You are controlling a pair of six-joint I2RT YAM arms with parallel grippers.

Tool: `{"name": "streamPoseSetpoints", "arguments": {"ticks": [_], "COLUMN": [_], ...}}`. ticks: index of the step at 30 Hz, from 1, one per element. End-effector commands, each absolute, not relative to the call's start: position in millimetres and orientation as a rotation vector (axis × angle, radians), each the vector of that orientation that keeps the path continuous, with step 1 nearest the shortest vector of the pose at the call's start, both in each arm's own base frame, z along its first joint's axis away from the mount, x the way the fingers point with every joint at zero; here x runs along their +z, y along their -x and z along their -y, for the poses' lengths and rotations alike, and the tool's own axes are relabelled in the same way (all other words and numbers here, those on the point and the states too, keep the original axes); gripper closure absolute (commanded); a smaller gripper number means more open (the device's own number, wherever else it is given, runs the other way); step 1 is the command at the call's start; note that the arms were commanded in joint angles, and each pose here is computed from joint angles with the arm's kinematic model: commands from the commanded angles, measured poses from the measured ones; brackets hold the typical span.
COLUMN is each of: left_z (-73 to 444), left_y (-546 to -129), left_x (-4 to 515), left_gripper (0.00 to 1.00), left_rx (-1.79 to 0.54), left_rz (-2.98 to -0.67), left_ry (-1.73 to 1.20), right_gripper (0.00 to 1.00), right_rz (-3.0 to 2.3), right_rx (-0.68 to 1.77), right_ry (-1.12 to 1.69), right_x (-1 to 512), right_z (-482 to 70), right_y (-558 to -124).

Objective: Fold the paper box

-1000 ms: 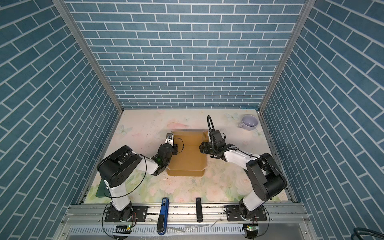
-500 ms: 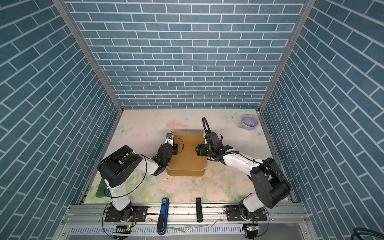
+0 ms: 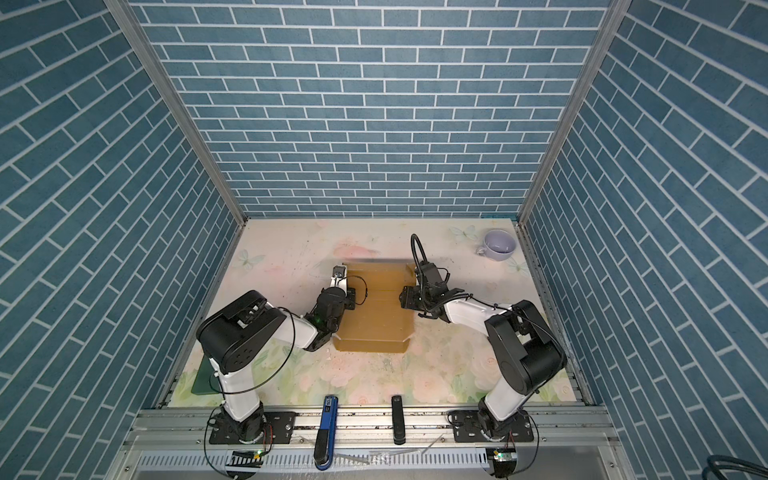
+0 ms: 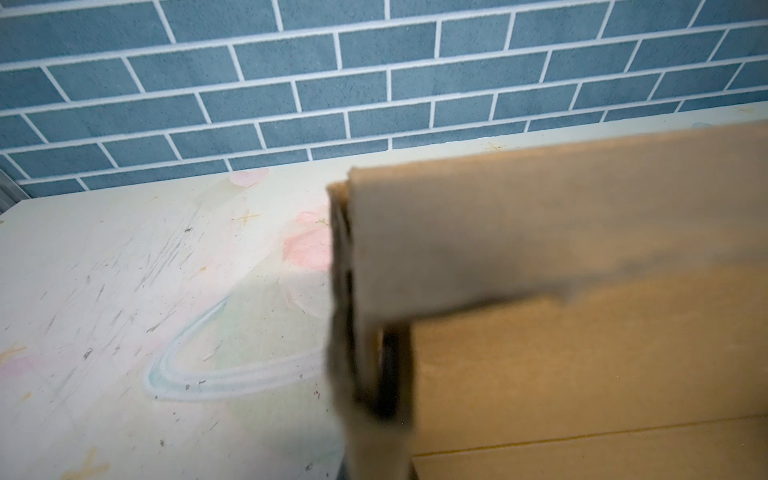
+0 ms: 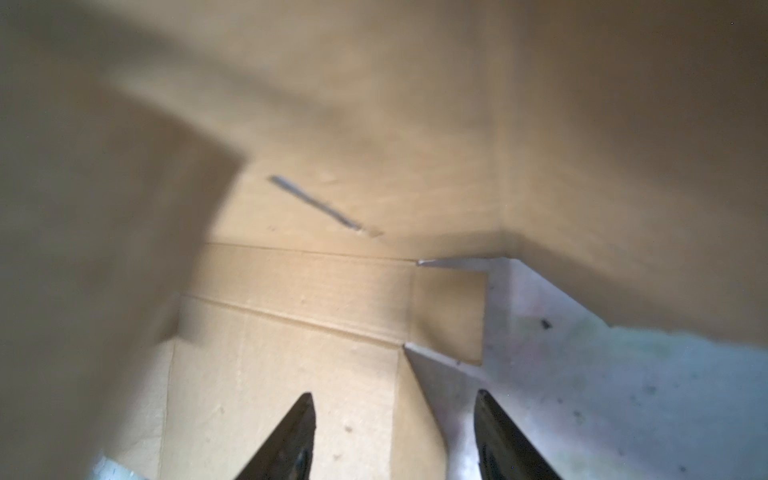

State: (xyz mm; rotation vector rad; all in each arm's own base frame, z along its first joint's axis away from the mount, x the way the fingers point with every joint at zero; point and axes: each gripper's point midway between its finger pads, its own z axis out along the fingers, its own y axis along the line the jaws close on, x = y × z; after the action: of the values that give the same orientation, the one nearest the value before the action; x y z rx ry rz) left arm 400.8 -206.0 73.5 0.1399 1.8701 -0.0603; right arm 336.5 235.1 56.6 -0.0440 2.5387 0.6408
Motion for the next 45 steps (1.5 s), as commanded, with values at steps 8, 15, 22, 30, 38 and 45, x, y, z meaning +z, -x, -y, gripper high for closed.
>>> {"name": "streamPoseSetpoints", "arguments": {"ticks": [8, 15, 22, 30, 38, 45], "left_z": [205, 206, 208, 205, 204, 204], "left_y": [-400, -400, -400, -401, -401, -402], "left_x": [59, 59, 57, 58, 57, 56], "left_gripper": [1.00, 1.00, 1.00, 1.00, 1.00, 1.00], "left_rx": [-0.047, -0.050, -0.058, -0.048, -0.038, -0.043], "left_rz": [-1.908, -1.910, -1.917, -1.918, -1.923, -1.925], "left_ry": [-0.163, -0.168, -0.167, -0.142, -0.134, -0.133], "right_gripper": [0.39, 0.40, 0.40, 0.41, 0.40, 0.41], "right_rz": [-2.509, -2.432, -2.374, -2.365, -2.416, -2.422], "right_rx": [0.658, 0.716, 0.757, 0.772, 0.520, 0.324], "right_ry": [0.088, 0.162, 0.292, 0.355, 0.332, 0.212], "right_x": [50, 65, 79, 87, 116, 135], "right_z": [-243, -256, -274, -283, -226, -180], "right_y": [-358, -367, -361, -349, -318, -324]}}
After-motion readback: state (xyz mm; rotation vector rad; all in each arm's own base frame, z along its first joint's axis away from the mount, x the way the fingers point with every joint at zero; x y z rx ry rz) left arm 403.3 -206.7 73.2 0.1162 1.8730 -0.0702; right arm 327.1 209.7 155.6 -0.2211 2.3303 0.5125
